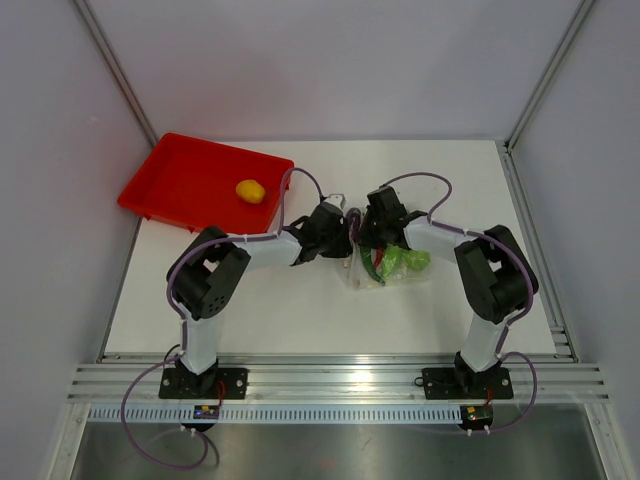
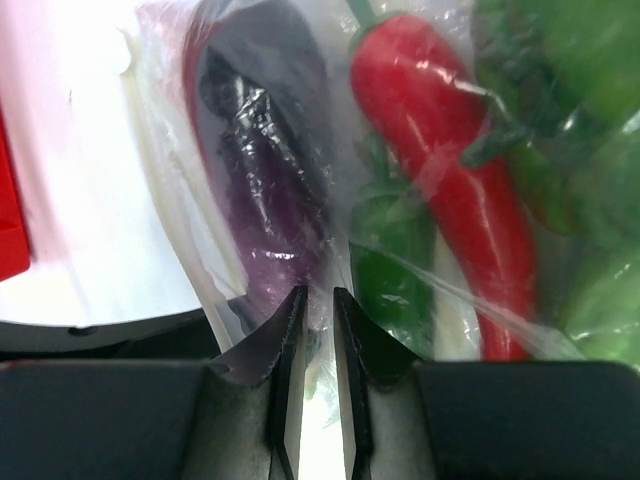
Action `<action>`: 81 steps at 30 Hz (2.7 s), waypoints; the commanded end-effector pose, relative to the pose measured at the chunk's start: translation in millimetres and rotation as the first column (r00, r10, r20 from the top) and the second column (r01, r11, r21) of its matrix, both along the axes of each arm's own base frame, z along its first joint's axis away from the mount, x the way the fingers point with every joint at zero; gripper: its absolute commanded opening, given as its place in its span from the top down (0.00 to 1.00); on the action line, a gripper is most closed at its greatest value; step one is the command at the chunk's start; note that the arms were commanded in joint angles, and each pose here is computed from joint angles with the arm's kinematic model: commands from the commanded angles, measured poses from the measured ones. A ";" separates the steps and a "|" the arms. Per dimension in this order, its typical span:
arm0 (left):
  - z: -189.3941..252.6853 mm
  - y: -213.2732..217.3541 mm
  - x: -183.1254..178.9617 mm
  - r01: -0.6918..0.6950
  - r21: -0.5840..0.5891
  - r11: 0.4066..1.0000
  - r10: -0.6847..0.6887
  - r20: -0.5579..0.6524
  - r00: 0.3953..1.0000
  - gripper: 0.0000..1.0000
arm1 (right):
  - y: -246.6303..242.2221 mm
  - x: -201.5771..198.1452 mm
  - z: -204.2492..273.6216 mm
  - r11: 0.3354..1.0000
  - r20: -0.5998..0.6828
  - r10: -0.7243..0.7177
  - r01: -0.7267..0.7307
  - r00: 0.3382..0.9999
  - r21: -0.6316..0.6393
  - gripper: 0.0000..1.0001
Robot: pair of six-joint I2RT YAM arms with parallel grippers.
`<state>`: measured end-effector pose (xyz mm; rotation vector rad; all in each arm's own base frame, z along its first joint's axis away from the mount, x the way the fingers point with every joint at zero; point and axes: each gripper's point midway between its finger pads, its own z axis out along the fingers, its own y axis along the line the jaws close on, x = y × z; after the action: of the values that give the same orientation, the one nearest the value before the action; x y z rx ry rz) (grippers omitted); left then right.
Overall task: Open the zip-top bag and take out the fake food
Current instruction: Pick up the fake vegetable from the zipper food storage bag.
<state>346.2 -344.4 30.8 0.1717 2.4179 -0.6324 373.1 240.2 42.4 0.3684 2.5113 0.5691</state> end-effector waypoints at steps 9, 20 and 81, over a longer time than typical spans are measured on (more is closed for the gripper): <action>33.4 17.3 3.9 -0.029 0.111 0.993 0.027 0.023 0.999 0.87 | -26.8 20.6 -7.7 0.993 0.008 -0.078 0.078 0.997 -0.093 0.76; 75.2 29.7 -2.2 0.002 0.165 0.986 -0.009 0.038 0.999 0.88 | -39.9 27.8 -17.0 0.984 -0.008 -0.109 0.107 0.994 -0.139 0.76; 3.6 33.4 13.2 -0.009 0.319 0.948 0.015 -0.015 1.000 0.61 | -43.7 27.4 -9.3 0.989 -0.001 -0.112 0.112 0.994 -0.100 0.76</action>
<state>346.2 -302.0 24.0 0.2907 2.5582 -0.2193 396.6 196.3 22.0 0.4829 2.5212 0.3702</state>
